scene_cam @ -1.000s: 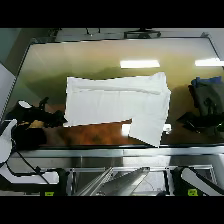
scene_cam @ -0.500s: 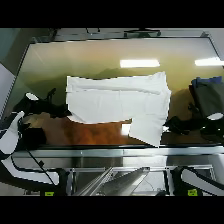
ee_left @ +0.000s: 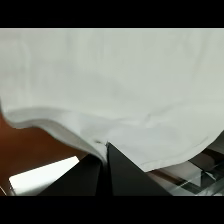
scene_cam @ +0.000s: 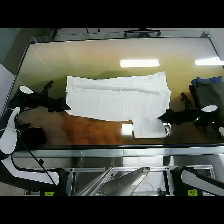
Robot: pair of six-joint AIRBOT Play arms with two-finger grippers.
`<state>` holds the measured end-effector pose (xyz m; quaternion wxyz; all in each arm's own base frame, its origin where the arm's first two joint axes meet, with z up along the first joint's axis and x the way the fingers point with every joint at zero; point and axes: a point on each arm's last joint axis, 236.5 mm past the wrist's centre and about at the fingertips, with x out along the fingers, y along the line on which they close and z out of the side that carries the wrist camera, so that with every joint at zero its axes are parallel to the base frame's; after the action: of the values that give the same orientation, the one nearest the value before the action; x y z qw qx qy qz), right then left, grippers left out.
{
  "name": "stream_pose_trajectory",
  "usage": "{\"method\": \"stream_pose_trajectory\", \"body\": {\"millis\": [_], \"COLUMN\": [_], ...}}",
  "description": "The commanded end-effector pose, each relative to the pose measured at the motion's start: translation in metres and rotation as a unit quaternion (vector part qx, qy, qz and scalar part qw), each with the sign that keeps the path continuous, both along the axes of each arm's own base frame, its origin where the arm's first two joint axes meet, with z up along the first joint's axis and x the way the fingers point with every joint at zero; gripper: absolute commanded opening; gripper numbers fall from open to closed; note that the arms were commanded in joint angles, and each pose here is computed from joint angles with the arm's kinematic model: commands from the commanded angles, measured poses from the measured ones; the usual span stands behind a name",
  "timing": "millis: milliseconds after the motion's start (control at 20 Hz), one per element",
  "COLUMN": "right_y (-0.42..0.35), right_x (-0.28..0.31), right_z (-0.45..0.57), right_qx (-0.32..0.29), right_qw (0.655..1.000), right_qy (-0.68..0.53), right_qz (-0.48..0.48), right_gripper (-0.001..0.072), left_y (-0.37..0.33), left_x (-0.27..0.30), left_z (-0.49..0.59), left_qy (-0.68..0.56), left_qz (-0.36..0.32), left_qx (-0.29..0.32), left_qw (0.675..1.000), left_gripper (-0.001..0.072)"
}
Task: Fold the shirts.
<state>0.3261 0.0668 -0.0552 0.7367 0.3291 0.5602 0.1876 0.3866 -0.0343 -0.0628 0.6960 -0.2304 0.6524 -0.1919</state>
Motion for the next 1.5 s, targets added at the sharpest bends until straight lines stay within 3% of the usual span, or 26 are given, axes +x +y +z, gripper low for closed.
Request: {"method": "stream_pose_trajectory", "body": {"millis": [0,250,600,1050,1100,1150,1200,1250,1300,1450], "right_y": [-0.022,-0.029,-0.026,-0.026,-0.027,-0.028,-0.031,-0.039,-0.054,-0.111], "right_x": [0.048,0.127,0.225,0.233,0.235,0.236,0.236,0.236,0.239,0.24], "right_z": [0.074,0.13,0.083,-0.03,-0.025,-0.014,0.004,0.022,0.034,0.034], "right_qx": [-0.018,-0.046,-0.078,-0.076,-0.075,-0.071,-0.066,-0.069,-0.081,-0.094], "right_qw": [0.994,0.976,0.969,0.984,0.984,0.983,0.981,0.979,0.977,0.982], "right_qy": [-0.109,-0.21,-0.234,-0.159,-0.163,-0.17,-0.18,-0.192,-0.198,-0.152], "right_qz": [-0.015,-0.023,-0.017,0.001,0.002,0.007,0.018,0.026,0.02,-0.056], "right_gripper": [0.0019,0.0019,0.0019,0.0021,0.0087,0.0317,0.0524,0.0614,0.0649,0.0649], "left_y": [0.009,0.014,0.012,0.016,0.017,0.02,0.02,0.024,0.028,0.052], "left_x": [0.004,0.046,0.122,0.164,0.163,0.161,0.157,0.156,0.155,0.164], "left_z": [0.02,0.051,0.014,-0.048,-0.048,-0.044,-0.033,-0.02,-0.003,0.045], "left_qy": [-0.001,-0.057,-0.081,-0.064,-0.063,-0.06,-0.059,-0.064,-0.076,-0.132], "left_qz": [0.002,0.003,0.001,0.005,0.006,0.004,-0.004,-0.008,-0.007,0.027], "left_qx": [-0.009,0.009,0.017,0.012,0.011,0.008,0.006,0.007,0.009,0.029], "left_qw": [1.0,0.998,0.997,0.998,0.998,0.998,0.998,0.998,0.997,0.99], "left_gripper": [0.0029,0.003,0.003,0.0031,0.0031,0.0033,0.0089,0.0255,0.0288,0.0288]}}
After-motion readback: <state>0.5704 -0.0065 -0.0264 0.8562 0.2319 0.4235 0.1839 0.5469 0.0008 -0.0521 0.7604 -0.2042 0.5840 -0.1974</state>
